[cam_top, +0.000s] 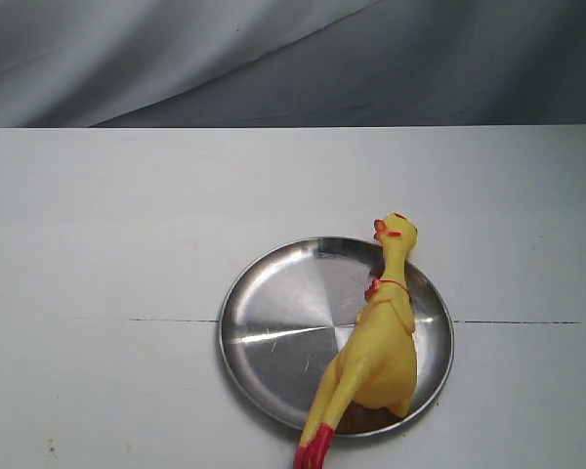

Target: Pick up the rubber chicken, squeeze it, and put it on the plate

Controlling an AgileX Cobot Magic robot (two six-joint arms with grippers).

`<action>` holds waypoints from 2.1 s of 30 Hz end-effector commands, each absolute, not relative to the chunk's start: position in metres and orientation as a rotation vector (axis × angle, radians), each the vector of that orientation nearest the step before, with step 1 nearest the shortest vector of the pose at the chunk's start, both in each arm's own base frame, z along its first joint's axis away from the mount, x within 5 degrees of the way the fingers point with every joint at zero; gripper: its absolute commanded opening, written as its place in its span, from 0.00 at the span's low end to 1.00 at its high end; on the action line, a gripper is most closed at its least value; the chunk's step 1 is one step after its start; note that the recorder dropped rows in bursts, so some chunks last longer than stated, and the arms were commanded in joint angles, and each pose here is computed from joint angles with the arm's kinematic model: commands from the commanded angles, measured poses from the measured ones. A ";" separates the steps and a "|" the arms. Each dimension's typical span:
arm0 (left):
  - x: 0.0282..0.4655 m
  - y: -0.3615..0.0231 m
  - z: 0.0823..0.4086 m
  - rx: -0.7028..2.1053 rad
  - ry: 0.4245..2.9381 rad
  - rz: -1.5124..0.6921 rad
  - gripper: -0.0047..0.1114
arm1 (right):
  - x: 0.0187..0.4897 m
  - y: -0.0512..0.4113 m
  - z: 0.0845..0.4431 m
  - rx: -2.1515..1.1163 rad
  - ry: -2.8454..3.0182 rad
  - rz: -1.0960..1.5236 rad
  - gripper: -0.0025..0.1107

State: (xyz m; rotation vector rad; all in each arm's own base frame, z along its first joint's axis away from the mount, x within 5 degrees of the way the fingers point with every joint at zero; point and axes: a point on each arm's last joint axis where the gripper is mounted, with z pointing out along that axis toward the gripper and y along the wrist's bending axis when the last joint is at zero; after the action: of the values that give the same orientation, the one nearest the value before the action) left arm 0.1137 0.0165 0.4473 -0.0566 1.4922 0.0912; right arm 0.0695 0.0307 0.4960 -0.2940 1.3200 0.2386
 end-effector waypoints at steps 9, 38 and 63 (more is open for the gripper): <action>0.060 0.002 0.441 -0.116 1.328 0.080 0.04 | -0.014 0.017 0.500 -0.238 1.141 0.106 0.02; 0.017 -0.013 0.325 -0.144 1.453 0.063 0.04 | -0.075 0.010 0.405 -0.194 1.332 0.094 0.02; 0.023 -0.011 0.304 -0.165 1.501 0.042 0.04 | -0.075 0.015 0.397 -0.222 1.422 0.174 0.02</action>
State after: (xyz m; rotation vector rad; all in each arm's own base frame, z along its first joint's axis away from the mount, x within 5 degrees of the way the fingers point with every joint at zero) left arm 0.0220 -0.0119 0.3051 -0.1512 1.5060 0.0502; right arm -0.0749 0.0147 0.3985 -0.2229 1.4142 0.1616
